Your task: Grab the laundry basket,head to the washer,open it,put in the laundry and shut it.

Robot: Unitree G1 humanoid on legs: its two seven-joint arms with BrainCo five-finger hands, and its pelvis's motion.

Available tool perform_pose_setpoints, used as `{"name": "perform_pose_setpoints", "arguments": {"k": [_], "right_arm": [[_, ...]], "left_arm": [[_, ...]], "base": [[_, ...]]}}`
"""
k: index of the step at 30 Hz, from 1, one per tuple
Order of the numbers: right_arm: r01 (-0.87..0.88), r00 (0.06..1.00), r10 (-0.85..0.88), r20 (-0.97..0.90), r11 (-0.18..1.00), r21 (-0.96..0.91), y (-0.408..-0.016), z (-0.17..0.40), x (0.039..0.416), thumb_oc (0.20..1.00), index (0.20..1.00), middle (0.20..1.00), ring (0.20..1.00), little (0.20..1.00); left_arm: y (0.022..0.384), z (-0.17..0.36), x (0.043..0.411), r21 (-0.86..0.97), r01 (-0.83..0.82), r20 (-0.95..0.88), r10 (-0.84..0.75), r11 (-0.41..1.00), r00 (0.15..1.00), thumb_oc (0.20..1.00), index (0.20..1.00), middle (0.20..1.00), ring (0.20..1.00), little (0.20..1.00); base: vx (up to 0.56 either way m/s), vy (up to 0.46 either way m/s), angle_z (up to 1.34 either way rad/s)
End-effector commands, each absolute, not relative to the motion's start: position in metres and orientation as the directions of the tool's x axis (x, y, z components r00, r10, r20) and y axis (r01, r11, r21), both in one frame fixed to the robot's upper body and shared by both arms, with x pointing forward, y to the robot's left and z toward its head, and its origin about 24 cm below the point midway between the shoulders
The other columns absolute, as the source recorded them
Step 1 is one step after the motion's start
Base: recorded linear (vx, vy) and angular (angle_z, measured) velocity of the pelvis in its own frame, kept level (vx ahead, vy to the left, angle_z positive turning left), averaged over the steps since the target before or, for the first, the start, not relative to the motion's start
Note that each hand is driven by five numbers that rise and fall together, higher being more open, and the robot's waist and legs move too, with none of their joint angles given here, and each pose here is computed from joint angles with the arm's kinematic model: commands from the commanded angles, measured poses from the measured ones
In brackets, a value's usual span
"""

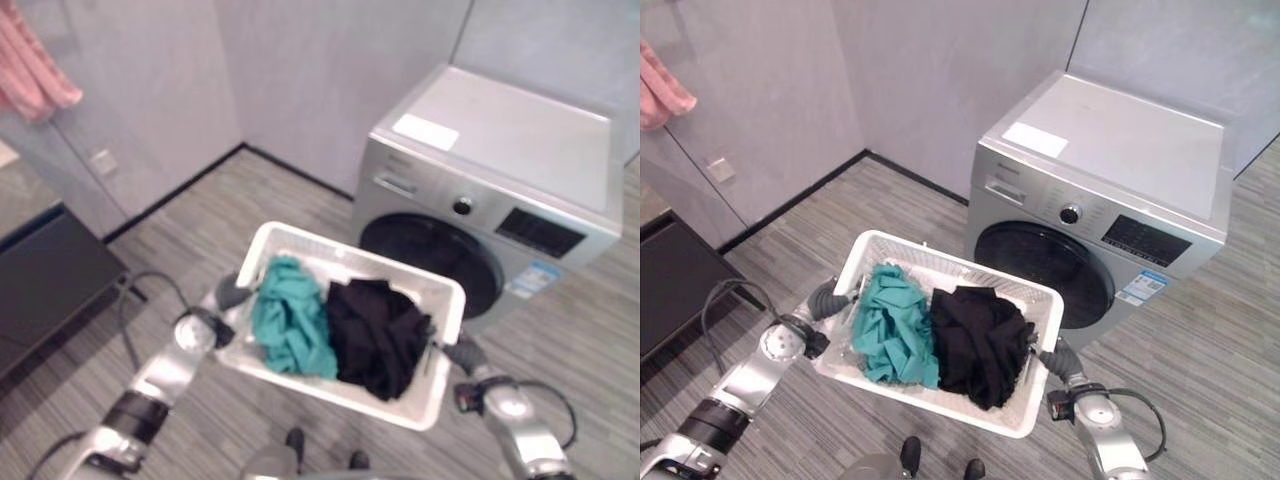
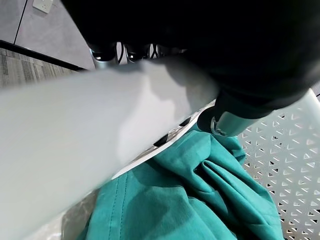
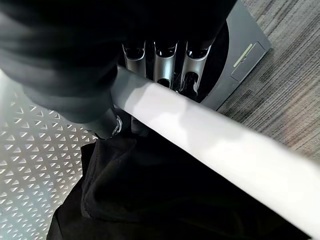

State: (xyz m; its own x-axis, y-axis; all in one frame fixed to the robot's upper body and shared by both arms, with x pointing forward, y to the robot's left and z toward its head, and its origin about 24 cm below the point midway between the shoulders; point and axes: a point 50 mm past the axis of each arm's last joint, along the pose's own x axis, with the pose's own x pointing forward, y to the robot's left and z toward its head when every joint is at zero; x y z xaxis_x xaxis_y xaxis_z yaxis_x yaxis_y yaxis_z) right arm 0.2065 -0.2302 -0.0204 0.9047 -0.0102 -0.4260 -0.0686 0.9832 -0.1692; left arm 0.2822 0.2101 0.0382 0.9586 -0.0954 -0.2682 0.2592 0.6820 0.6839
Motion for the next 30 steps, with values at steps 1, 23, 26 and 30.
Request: {"name": "perform_pose_setpoints", "arguments": {"k": [1, 23, 26, 30], "right_arm": [[-0.04, 0.957, -0.034, -0.287, 0.968, -0.246, -0.241, 0.007, 0.212, 0.2, 0.2, 0.2, 0.2, 0.2], [-0.015, 0.947, -0.053, -0.316, 0.978, -0.208, -0.241, -0.006, 0.213, 0.2, 0.2, 0.2, 0.2, 0.2], [-0.013, 0.96, -0.042, -0.277, 0.981, -0.193, -0.239, 0.004, 0.217, 0.2, 0.2, 0.2, 0.2, 0.2], [-0.05, 0.993, 0.029, -0.113, 0.981, -0.188, -0.241, 0.048, 0.222, 0.2, 0.2, 0.2, 0.2, 0.2]], "left_arm": [[0.189, 0.083, 0.296, 0.604, 0.21, -0.042, -0.232, 0.769, 0.972, 0.2, 0.2, 0.2, 0.2, 0.2], [0.232, 0.036, 0.249, 0.371, -0.028, -0.098, 0.069, 0.928, 0.993, 0.2, 0.2, 0.2, 0.2, 0.2], [0.233, 0.04, 0.25, 0.382, -0.036, -0.083, 0.073, 0.924, 0.994, 0.2, 0.2, 0.2, 0.2, 0.2], [0.238, 0.071, 0.255, 0.426, -0.049, 0.025, 0.042, 0.903, 0.999, 0.2, 0.2, 0.2, 0.2, 0.2]], "base": [[0.0, 0.0, 0.0], [0.01, 0.002, -0.03], [0.0, 0.002, -0.01], [0.0, 0.008, 0.0]]}}
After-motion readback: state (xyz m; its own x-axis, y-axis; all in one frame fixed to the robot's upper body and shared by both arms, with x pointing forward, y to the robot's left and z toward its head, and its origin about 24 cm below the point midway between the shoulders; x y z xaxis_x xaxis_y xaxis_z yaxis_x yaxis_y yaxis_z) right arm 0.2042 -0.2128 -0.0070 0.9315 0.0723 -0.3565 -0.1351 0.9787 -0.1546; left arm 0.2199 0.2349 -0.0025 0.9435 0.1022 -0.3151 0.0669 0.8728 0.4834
